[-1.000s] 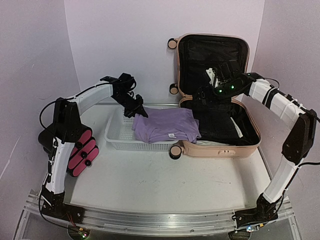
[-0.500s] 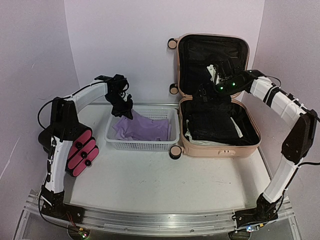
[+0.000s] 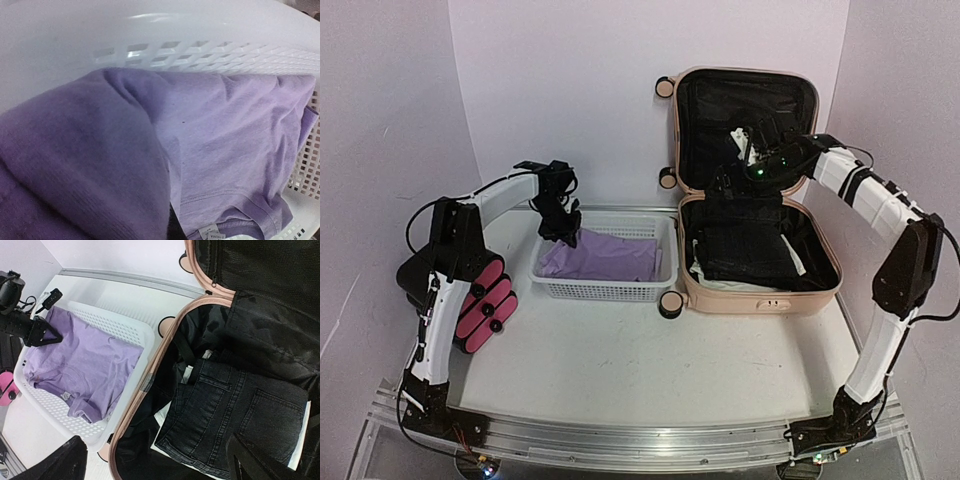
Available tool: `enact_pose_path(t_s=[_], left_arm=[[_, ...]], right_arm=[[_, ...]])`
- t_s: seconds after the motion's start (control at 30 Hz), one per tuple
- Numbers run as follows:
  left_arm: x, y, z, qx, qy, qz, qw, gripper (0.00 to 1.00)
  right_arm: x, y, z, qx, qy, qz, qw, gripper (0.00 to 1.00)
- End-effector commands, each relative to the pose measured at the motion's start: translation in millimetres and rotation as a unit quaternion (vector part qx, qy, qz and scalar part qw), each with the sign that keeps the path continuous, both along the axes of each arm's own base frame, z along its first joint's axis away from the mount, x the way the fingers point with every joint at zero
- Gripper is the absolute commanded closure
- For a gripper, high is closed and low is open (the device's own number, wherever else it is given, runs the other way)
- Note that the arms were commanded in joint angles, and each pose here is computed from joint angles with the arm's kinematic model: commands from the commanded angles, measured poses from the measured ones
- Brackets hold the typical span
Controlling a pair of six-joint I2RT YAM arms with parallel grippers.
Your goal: Open, take out, and arrange the luggage
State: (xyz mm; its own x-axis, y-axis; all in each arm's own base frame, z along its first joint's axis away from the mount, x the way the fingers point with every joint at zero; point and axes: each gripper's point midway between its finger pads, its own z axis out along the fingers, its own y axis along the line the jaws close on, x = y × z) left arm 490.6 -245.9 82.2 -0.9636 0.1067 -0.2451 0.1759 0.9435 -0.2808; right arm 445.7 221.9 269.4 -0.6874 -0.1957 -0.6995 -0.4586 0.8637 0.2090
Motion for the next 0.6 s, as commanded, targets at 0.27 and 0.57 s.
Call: enact_pose_path(t_s=[0.27, 0.57], left_arm=[[-6.4, 68.2, 71.8, 0.179, -0.094, 0.093, 0.975, 0.46], [-35.1, 48.1, 111.3, 0.096, -0.077, 0.078, 0.989, 0.41]], right_arm=[[-21.3, 92.1, -26.9, -0.019, 0.051, 0.118, 0.991, 0.02], [-39.4, 176.0, -64.5, 0.024, 0.112, 0.172, 0.978, 0.06]])
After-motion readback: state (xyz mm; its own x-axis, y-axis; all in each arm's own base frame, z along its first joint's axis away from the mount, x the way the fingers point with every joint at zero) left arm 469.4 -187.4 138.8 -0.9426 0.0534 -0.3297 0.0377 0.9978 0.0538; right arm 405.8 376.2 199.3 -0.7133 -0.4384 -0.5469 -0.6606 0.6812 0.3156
